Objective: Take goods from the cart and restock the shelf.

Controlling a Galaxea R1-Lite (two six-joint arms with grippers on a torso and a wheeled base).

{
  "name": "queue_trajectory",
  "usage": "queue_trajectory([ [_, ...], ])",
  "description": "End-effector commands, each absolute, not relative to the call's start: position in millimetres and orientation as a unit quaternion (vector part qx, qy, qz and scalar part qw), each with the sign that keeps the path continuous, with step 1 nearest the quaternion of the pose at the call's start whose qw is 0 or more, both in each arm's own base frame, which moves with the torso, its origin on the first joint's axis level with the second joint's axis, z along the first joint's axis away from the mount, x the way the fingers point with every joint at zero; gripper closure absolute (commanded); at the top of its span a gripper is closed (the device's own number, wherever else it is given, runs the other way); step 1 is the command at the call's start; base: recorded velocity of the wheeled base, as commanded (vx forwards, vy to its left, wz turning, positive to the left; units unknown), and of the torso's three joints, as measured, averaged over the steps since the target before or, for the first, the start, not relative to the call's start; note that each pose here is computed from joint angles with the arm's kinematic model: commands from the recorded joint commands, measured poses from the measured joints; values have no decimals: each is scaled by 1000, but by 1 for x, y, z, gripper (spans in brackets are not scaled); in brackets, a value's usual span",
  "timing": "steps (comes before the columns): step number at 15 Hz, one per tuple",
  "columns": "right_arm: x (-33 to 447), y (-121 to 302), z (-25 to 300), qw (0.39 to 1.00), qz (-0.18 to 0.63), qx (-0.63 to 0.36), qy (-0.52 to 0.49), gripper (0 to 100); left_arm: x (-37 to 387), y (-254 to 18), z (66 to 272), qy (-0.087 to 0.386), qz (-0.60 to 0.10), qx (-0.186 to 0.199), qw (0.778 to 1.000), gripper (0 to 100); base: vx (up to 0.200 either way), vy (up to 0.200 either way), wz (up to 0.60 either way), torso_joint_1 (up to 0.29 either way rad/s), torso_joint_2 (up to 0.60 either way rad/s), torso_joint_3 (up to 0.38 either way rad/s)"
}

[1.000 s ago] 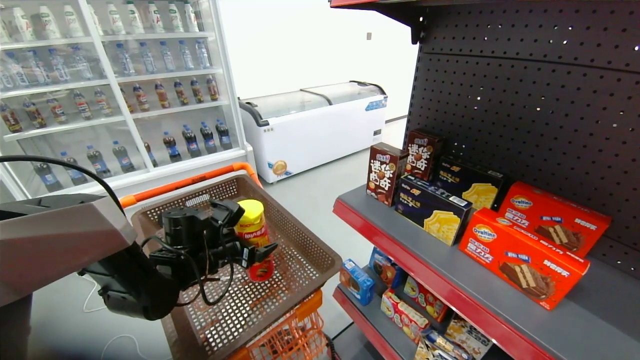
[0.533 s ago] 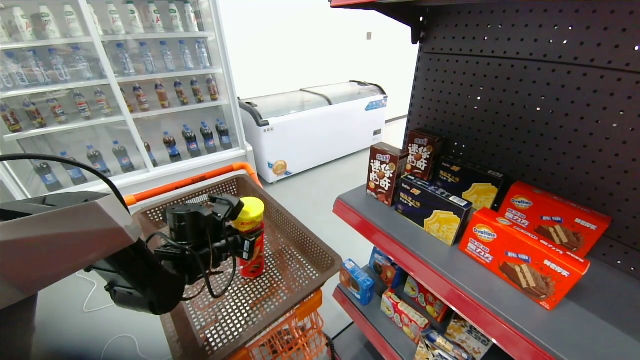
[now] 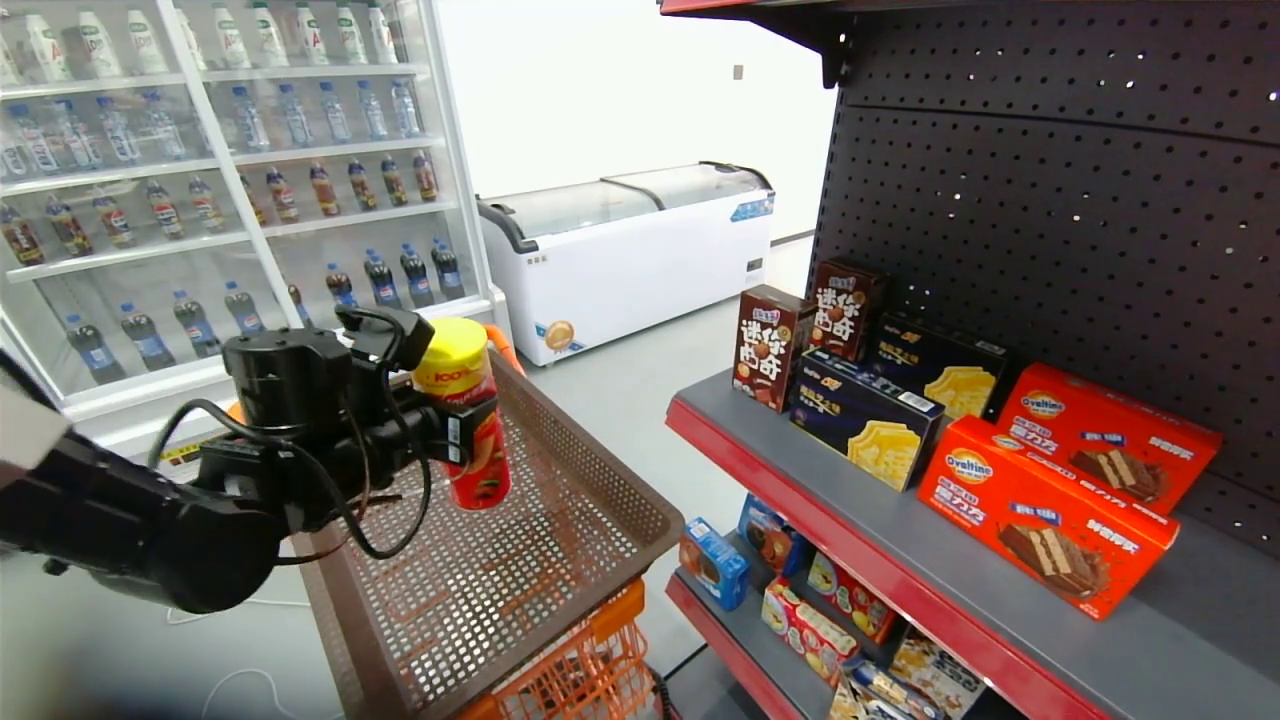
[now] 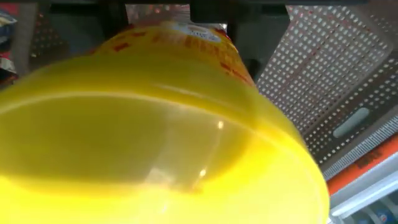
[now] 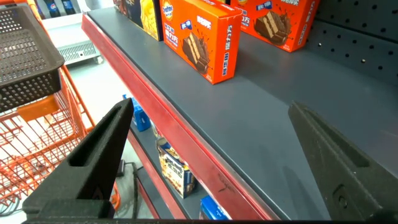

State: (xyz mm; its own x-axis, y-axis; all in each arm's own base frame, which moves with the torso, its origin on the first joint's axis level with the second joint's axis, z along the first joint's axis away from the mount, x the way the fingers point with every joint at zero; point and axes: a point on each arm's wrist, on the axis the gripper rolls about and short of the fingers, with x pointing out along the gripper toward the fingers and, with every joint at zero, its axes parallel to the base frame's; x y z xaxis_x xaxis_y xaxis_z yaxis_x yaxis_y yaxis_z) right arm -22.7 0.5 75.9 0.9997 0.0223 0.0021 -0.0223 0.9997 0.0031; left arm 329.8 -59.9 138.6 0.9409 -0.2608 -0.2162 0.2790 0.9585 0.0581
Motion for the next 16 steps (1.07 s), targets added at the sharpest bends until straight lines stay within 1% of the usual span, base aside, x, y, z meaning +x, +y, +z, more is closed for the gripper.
queue_trajectory([
  [1,-23,1,76,1000,12,2,-2,0,274,-48,195,80,-131,35,988,100,0,0,0,0,0,0],
  [2,-23,1,76,1000,12,2,-2,0,260,-45,198,87,-129,27,988,100,0,0,0,0,0,0],
  [3,-23,1,76,1000,12,2,-2,0,233,-41,205,97,-129,14,987,100,0,0,0,0,0,0],
  [4,-23,1,76,1000,12,2,-2,0,213,-38,205,114,-129,13,985,100,0,0,0,0,0,0],
  [5,-23,1,76,1000,12,2,-2,0,202,-36,206,113,-128,9,985,100,0,0,0,0,0,0],
  [7,-23,1,76,1000,12,2,-2,0,171,-31,210,101,-130,-10,986,100,0,0,0,0,0,0],
  [8,-23,1,76,1000,12,2,-2,0,165,-30,210,104,-129,-13,986,100,0,0,0,0,0,0],
  [9,-23,1,76,1000,12,2,-2,0,139,-26,206,122,-127,-14,984,100,0,0,0,0,0,0],
  [10,-23,1,76,1000,12,2,-2,0,128,-24,206,119,-127,-11,985,100,0,0,0,0,0,0],
  [11,-23,1,76,1000,12,2,-2,0,118,-21,209,104,-119,-12,987,100,0,0,0,0,0,0],
  [13,-23,1,76,1000,12,2,-2,0,110,-13,210,90,-78,-10,993,100,0,0,0,0,0,0],
  [14,-23,1,76,1000,12,2,-2,0,106,-12,208,87,-78,-10,993,100,0,0,0,0,0,0],
  [15,-23,1,76,1000,12,2,-2,0,92,-11,202,80,-78,-10,994,100,0,0,0,0,0,0],
  [16,-23,1,76,1000,12,2,-2,0,80,-10,193,75,-80,-10,994,100,0,0,0,0,0,0],
])
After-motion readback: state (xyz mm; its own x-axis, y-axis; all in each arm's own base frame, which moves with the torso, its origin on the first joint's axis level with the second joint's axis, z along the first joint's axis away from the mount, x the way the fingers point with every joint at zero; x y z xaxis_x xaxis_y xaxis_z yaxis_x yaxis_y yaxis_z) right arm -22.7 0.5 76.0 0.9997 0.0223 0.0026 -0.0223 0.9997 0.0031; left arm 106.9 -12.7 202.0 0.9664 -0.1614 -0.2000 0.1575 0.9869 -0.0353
